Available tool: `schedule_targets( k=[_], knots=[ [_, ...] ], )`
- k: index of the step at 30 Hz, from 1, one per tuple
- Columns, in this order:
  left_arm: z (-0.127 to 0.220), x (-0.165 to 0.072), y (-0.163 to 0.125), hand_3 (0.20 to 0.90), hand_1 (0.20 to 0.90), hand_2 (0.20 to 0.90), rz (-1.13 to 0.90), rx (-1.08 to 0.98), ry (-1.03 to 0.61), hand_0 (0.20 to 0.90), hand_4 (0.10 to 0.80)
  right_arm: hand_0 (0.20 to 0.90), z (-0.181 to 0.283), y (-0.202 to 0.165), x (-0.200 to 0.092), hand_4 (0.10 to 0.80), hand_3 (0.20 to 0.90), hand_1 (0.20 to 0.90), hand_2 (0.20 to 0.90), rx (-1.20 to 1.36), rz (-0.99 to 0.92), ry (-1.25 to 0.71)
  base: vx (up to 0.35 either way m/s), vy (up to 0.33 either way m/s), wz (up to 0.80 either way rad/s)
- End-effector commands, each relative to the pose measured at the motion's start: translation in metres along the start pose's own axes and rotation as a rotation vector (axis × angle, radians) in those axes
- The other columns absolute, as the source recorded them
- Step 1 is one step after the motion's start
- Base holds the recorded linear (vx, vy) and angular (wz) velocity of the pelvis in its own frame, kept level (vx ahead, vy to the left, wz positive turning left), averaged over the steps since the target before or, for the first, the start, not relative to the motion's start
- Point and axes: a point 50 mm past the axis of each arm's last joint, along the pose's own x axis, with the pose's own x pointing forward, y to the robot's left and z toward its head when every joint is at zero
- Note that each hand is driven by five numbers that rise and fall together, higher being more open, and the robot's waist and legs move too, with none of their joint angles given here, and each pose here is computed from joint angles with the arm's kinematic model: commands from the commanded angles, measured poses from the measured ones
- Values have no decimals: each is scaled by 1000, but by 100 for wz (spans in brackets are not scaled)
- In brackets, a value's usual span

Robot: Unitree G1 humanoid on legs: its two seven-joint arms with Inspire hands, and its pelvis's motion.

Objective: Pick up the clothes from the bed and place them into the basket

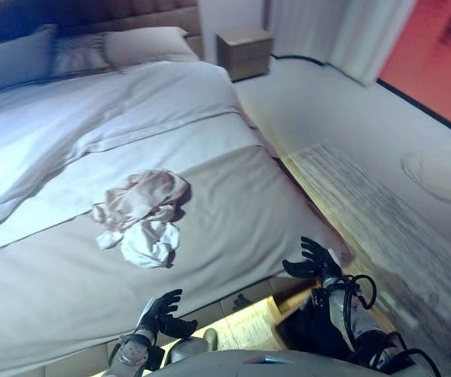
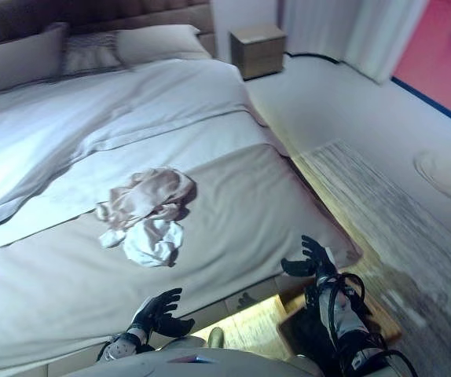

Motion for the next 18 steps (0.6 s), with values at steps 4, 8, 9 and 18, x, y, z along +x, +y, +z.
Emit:
schedule_targets(
  k=[4,8,9,18],
  knots=[
    [-1,0,39,900,900,900,101,123,37,900,800,900,54,-44,12,800,900,900,900,47,-85,-219,350,-368,125],
    [3,-1,46,900,900,900,111,185,11,900,800,900,49,-56,10,800,900,900,900,120,-130,-210,145,-198,100],
    [0,-3,46,900,900,900,144,159,22,900,800,900,47,-59,10,800,900,900,900,141,-132,-199,19,-130,112],
    [14,1,35,900,900,900,75,195,-56,900,800,900,44,-125,3,800,900,900,900,142,-421,-102,60,-56,96]
  ],
)
